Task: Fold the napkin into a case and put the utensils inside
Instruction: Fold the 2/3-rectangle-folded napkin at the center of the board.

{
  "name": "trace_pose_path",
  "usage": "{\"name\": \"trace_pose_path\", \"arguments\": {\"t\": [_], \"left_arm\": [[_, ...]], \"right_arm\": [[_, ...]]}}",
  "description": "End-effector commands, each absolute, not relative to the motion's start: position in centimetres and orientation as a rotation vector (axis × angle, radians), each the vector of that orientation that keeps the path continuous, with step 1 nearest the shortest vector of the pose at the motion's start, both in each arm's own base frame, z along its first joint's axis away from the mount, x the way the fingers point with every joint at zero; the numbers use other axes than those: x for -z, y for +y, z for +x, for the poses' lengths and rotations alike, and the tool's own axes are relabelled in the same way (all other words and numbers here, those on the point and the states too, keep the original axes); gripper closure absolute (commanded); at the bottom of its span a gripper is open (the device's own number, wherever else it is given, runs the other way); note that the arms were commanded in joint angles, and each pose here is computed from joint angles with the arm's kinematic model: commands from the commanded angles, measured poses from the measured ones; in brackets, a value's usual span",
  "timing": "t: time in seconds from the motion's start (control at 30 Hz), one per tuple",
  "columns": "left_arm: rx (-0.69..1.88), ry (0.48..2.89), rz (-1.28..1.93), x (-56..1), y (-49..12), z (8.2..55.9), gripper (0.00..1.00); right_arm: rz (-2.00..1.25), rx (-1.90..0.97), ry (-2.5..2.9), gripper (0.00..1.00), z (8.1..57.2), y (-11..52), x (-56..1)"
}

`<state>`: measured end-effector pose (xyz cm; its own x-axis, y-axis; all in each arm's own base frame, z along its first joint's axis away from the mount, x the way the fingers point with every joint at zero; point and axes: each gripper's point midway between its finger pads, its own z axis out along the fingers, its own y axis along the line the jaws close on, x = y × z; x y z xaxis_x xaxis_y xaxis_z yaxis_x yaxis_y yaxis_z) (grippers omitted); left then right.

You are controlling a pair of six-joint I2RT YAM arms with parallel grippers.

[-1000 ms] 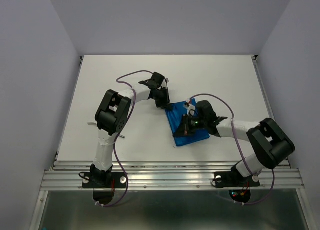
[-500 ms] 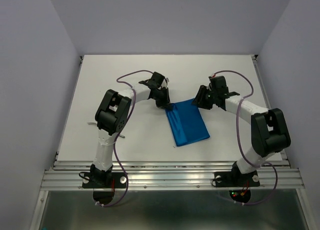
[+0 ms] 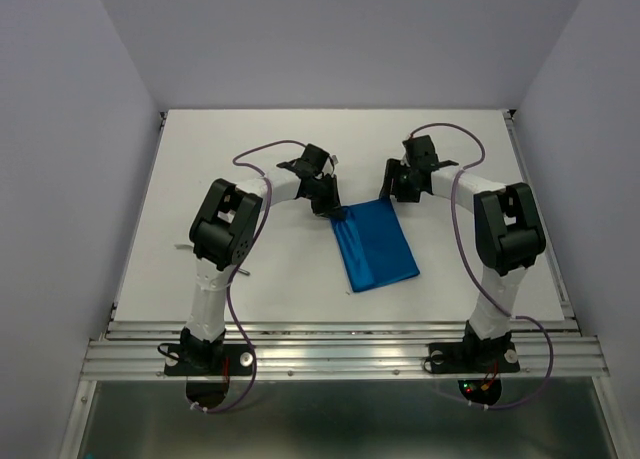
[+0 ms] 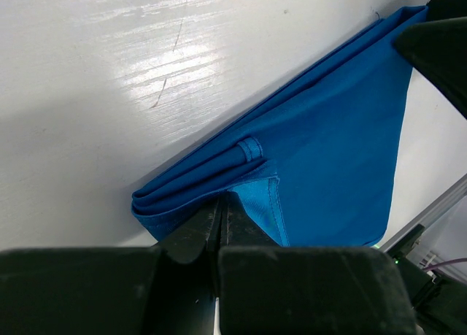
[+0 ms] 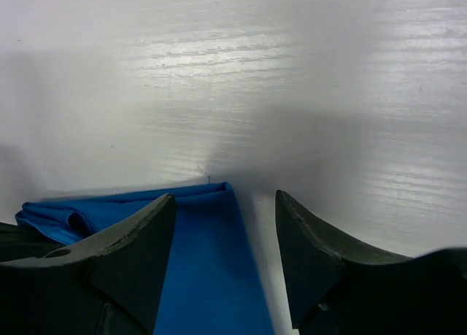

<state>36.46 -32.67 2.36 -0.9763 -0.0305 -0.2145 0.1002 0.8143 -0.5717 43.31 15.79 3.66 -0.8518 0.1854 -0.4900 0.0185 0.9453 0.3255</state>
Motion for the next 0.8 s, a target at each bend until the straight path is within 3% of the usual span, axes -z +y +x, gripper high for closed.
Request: {"name": "trace_pose_path", "arguments": {"t": [0.0, 0.27, 0.4, 0.6, 0.77], "left_arm": [[0.683, 2.913, 0.062, 1.7, -29.8, 34.2, 1.00], [0.681, 2.915, 0.057, 1.7, -29.7, 34.1, 1.00], [0.679, 2.915, 0.056, 1.7, -29.7, 34.1, 1.00], [0.679, 2.914, 0.058, 1.7, -29.7, 34.1, 1.00], [0.676, 2.913, 0.062, 1.7, -29.6, 34.1, 1.00]], "right_arm": [[0.027, -0.487, 2.574, 0.42, 43.4, 16.7, -3.5], [-0.035, -0.650, 2.587, 0.56, 42.0, 18.5, -3.5], [0.008, -0.557, 2.584, 0.45, 41.9, 17.2, -3.6], [0.077, -0.330, 2.612, 0.43, 40.7, 13.9, -2.8], [0.072, -0.317, 2.654, 0.44, 39.1, 13.5, -1.4]]}}
